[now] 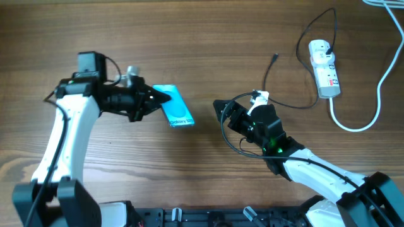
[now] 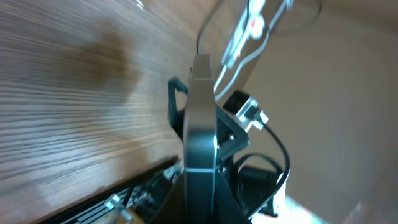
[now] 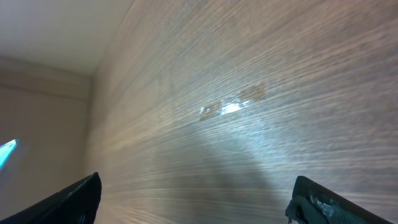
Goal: Plug charger to phone and switch on socket
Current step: 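Move the right gripper to the black USB-C cable end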
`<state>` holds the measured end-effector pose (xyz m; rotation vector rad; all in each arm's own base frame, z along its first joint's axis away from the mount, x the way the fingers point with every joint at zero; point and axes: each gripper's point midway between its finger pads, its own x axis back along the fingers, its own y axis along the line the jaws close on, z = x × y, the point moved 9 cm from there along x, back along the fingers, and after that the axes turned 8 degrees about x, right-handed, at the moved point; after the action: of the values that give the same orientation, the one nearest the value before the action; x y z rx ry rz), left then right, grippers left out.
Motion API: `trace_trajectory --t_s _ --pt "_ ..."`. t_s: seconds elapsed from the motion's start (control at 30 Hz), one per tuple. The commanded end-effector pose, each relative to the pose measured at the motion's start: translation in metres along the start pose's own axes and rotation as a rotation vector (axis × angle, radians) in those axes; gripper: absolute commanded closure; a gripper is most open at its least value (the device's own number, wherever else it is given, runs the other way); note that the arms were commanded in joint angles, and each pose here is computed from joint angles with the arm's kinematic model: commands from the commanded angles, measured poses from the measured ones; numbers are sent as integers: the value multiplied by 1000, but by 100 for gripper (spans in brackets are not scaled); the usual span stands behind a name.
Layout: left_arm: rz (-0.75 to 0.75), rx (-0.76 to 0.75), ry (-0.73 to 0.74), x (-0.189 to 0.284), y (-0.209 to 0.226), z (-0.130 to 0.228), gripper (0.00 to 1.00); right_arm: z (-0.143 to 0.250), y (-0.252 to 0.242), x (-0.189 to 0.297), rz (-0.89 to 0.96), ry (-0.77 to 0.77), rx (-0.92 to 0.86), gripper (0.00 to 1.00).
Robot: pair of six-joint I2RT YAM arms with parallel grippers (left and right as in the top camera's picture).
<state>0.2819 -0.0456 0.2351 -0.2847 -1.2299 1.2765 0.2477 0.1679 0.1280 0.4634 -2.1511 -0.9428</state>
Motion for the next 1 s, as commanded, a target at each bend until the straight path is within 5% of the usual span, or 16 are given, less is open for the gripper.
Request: trace_trajectory --t_s 0.0,0.2,0.33,0.53,0.67,0.97 --pt "98 -137 257 -51 -7 -4 96 -19 11 18 102 -90 222 2" --pt "162 -79 380 -103 -9 -30 96 -76 34 69 520 -214 347 3" --pt "155 -74 387 -105 -8 -29 96 -119 -19 48 693 -264 272 15" --pt "105 -65 380 -113 -5 -24 96 -146 -73 -26 576 -281 291 19" --pt "90 -35 388 -113 -2 -22 96 -142 -101 -62 618 -226 291 37" --pt "73 -36 370 -113 -1 -23 96 -154 -111 -83 657 -287 315 25"
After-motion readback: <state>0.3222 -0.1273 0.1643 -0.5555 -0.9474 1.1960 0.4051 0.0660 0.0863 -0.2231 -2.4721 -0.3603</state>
